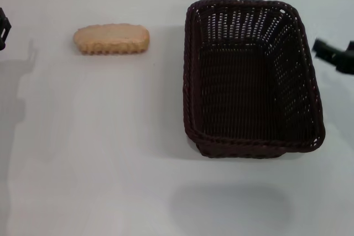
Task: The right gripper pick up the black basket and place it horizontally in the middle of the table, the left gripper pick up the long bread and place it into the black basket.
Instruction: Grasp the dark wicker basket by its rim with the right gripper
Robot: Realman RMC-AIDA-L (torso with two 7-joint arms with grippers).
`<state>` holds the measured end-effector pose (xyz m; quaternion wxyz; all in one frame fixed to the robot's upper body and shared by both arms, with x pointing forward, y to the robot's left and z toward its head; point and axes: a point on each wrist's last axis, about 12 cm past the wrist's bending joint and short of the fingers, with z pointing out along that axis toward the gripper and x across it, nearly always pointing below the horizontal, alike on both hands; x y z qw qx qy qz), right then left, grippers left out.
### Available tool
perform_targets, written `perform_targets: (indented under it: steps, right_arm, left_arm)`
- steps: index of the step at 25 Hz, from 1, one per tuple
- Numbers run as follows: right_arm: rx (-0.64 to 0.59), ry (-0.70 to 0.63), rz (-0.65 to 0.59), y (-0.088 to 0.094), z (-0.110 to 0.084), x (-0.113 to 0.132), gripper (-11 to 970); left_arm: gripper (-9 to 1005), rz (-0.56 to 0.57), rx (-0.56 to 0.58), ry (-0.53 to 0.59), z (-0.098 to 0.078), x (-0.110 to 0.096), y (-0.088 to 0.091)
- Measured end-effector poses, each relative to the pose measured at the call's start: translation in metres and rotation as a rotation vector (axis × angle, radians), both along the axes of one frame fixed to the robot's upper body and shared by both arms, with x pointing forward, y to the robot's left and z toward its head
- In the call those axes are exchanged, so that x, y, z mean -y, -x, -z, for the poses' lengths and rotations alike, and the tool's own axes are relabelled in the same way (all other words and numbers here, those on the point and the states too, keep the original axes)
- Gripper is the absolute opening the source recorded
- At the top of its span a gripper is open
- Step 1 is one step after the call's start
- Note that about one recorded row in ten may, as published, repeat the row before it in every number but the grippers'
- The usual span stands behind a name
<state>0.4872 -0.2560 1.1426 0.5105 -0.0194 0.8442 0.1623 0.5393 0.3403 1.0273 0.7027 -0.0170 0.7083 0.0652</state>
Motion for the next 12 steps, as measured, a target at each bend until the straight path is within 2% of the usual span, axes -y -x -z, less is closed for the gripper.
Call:
perform_targets:
  steps: [1, 12]
  right_arm:
    - [-0.057, 0.014, -0.037, 0.000, 0.004, -0.003, 781]
    - [-0.127, 0.008, -0.078, -0.020, 0.023, -0.009, 781]
  left_arm:
    - [786, 0.000, 0.001, 0.000, 0.000, 0.000, 0.000]
    - [786, -0.003, -0.004, -0.004, 0.000, -0.001, 0.000]
